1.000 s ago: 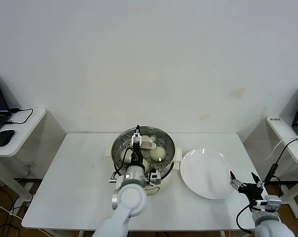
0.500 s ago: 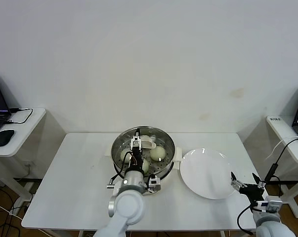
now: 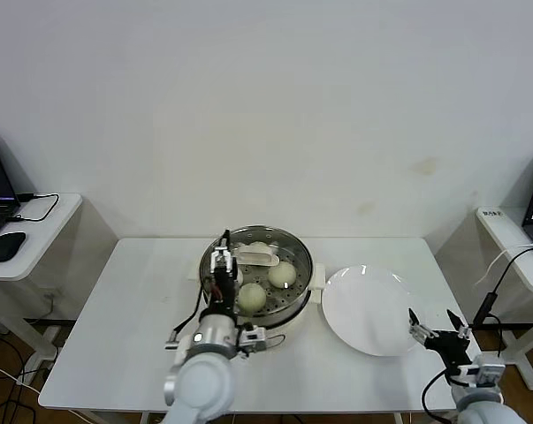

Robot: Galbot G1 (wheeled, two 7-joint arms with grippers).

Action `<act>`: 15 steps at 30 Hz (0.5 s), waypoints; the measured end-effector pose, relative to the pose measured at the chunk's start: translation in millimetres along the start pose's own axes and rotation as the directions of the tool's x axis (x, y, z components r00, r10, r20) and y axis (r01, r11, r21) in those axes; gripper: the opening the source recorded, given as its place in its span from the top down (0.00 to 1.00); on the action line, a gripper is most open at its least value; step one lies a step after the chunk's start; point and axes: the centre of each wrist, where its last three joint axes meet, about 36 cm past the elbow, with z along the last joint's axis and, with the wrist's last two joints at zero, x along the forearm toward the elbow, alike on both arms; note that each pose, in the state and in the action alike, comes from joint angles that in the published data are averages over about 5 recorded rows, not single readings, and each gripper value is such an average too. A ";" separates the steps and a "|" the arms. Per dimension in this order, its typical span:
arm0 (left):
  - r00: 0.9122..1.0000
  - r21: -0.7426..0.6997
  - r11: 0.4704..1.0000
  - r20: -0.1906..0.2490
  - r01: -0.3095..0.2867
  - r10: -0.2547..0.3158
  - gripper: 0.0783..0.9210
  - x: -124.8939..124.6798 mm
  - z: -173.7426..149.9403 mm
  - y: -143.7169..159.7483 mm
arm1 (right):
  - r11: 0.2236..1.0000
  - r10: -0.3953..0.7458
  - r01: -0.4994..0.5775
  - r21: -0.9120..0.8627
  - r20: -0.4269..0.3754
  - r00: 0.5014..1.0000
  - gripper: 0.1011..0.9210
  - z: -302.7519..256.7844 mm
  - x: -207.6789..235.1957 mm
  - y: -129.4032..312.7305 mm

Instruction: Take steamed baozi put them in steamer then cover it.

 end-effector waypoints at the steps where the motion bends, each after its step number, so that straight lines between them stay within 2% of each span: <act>1: 1.000 0.009 1.000 -0.004 0.007 -0.007 0.12 1.6 5.8 2.1 | 1.000 -0.007 0.007 0.003 0.004 1.000 0.12 -0.5 1.3 1.3; 6: 0.999 0.098 0.995 -0.036 0.033 -0.030 0.12 8.8 40.7 12.6 | 0.999 -0.042 0.042 0.018 0.018 0.999 0.12 -1.7 6.8 8.6; 9: 0.999 0.191 0.981 -0.051 0.028 -0.019 0.12 13.7 65.6 13.5 | 0.998 -0.060 0.060 0.018 0.023 0.998 0.12 0.1 9.6 13.7; 15: 0.998 0.432 0.902 -0.050 -0.008 0.033 0.12 33.3 114.1 -0.2 | 0.995 -0.101 0.100 0.017 0.032 0.994 0.12 6.6 17.2 26.3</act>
